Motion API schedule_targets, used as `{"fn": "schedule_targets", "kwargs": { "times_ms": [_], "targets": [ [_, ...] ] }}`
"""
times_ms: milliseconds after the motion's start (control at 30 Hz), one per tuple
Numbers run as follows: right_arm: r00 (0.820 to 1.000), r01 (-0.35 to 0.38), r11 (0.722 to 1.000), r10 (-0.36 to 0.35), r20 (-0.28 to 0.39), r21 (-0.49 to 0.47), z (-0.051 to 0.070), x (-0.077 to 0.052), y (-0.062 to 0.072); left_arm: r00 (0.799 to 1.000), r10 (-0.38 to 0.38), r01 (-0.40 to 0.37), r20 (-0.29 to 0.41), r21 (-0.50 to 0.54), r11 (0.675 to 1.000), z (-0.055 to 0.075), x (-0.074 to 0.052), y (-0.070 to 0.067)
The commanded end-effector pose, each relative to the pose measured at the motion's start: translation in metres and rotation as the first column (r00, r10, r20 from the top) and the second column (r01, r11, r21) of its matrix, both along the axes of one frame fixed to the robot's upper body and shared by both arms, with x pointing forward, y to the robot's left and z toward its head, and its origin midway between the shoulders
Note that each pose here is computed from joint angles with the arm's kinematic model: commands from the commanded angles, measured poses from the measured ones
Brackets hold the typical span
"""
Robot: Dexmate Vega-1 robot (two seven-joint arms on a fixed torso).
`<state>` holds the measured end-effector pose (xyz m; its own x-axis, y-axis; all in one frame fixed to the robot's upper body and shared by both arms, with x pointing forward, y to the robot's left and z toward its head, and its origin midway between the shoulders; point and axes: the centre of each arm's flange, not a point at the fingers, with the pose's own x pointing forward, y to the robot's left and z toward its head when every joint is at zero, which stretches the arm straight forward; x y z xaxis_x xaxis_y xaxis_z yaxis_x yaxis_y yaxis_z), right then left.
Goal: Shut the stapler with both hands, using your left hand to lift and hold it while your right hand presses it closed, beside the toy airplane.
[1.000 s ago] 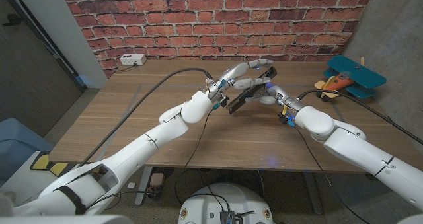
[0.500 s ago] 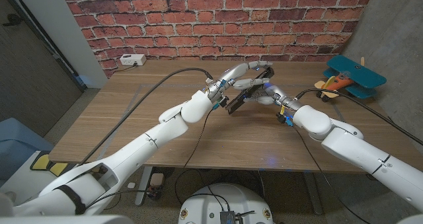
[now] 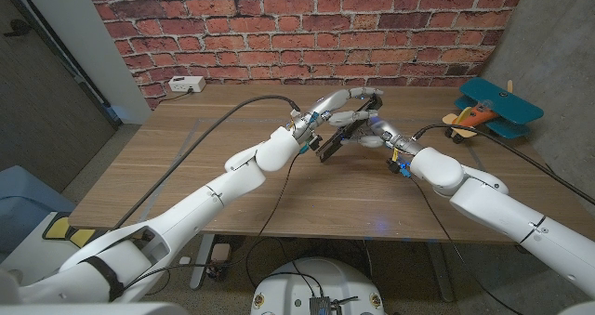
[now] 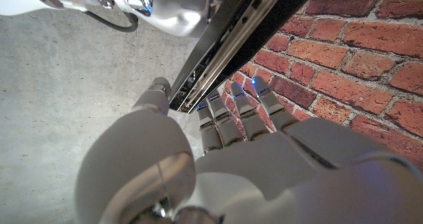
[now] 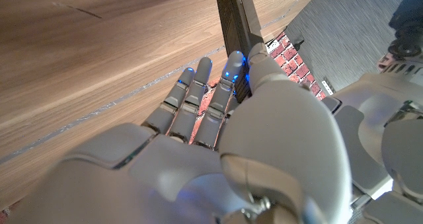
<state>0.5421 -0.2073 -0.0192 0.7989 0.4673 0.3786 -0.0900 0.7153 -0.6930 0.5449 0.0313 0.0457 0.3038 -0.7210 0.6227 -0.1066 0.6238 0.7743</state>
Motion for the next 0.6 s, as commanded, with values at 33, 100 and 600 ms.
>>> {"fn": "schedule_targets", "kwargs": {
  "times_ms": [33,100,600],
  "targets": [
    [1.0,0.001,1.0,-0.001,0.004,-0.017,0.0007,0.0019,0.0038,1.0,-0.006,0.006,-0.003,-0.012,1.0,0.0005,0.0043,-0.0005],
    [1.0,0.002,1.0,-0.002,0.002,-0.017,0.001,0.0024,0.0041,1.0,-0.006,0.006,-0.003,-0.014,1.0,0.0004,0.0048,-0.0004],
    [1.0,0.006,1.0,-0.006,-0.007,-0.02,0.0017,0.0072,0.0052,1.0,0.007,-0.007,-0.008,-0.035,0.999,-0.0003,0.0085,0.0011]
  ]
}}
